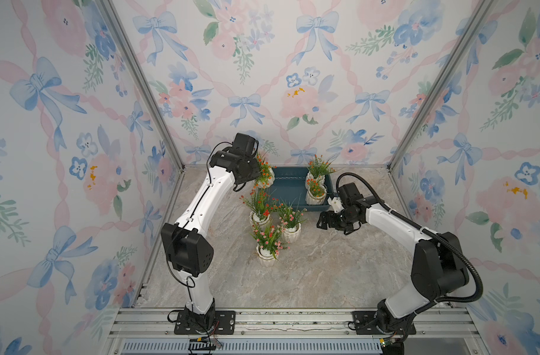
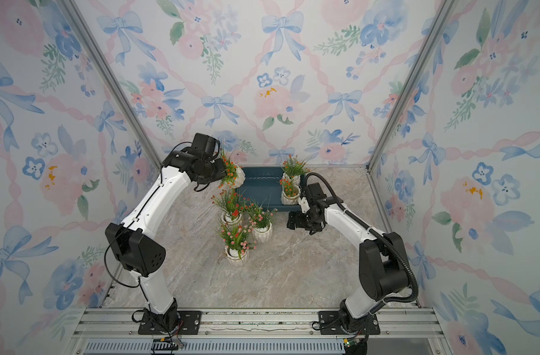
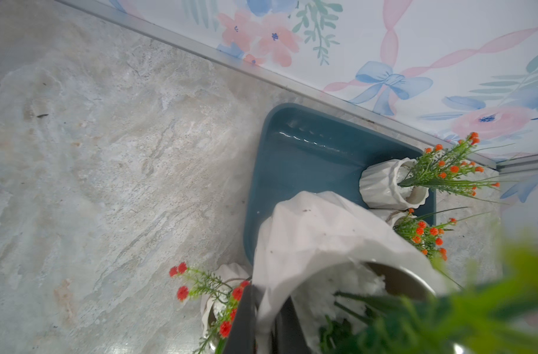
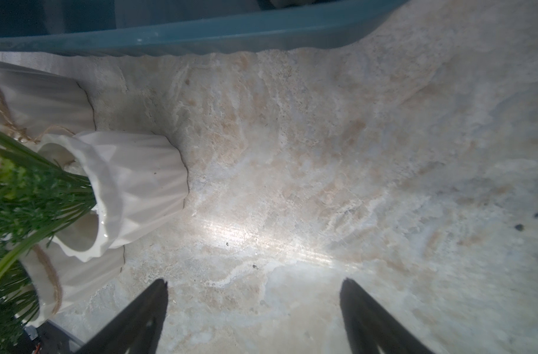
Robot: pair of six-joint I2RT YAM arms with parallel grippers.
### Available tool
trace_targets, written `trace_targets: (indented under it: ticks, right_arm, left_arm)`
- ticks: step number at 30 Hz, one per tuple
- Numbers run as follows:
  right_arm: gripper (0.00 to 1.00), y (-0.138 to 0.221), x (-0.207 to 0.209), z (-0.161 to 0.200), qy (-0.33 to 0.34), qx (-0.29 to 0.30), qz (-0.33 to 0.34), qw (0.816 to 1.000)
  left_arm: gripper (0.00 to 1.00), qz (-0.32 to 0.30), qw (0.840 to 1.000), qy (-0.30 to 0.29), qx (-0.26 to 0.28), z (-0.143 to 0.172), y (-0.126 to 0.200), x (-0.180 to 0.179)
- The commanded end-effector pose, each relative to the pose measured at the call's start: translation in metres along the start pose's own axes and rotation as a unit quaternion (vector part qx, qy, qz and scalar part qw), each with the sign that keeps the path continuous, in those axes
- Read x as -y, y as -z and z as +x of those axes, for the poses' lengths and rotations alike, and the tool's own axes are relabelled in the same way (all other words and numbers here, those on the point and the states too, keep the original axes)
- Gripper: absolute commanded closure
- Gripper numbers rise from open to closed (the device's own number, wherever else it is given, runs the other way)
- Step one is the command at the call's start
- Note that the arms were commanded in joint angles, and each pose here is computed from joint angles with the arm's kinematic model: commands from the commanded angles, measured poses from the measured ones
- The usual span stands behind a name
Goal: Put the potted gypsophila into the storage box
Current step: Place the baby's breath potted plant at the storage box.
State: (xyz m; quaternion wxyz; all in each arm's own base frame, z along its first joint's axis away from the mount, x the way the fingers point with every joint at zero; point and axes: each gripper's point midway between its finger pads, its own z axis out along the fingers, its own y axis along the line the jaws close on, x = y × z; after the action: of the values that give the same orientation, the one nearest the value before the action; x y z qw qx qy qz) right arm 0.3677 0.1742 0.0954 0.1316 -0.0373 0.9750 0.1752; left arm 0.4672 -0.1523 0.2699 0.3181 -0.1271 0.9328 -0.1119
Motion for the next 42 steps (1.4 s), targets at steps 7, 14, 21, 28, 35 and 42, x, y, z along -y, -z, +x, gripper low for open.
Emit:
trace_targets:
  ticks: [7,14,21,28,35,42]
  right_arm:
    - [0.11,0.019,0.011,-0.007,-0.009,0.014,0.008,1.0]
    - [0.11,0.019,0.02,-0.006,-0.019,0.014,0.011,1.0]
    - [0.11,0.018,0.022,-0.007,-0.024,0.014,0.006,1.0]
    - [0.11,0.015,0.023,-0.008,-0.029,0.013,0.0,1.0]
    - [0.11,0.013,0.024,-0.008,-0.032,0.011,-0.001,0.999]
    - [0.11,0.011,0.024,-0.008,-0.033,0.01,-0.002,0.999]
  left_arm:
    - [1.0,0.057,0.997,-0.041,0.013,-0.024,-0.046,0.055]
    - [1.0,0.047,0.997,-0.053,0.007,-0.025,-0.095,0.061]
    - [1.0,0.022,0.998,-0.051,0.019,-0.032,-0.133,0.052]
    - [1.0,-0.01,0.998,-0.055,0.025,-0.031,-0.163,0.038]
    - [1.0,-0.046,0.998,-0.044,0.028,-0.03,-0.186,0.017]
    - [1.0,-0.044,0.997,-0.042,0.04,-0.033,-0.199,0.017]
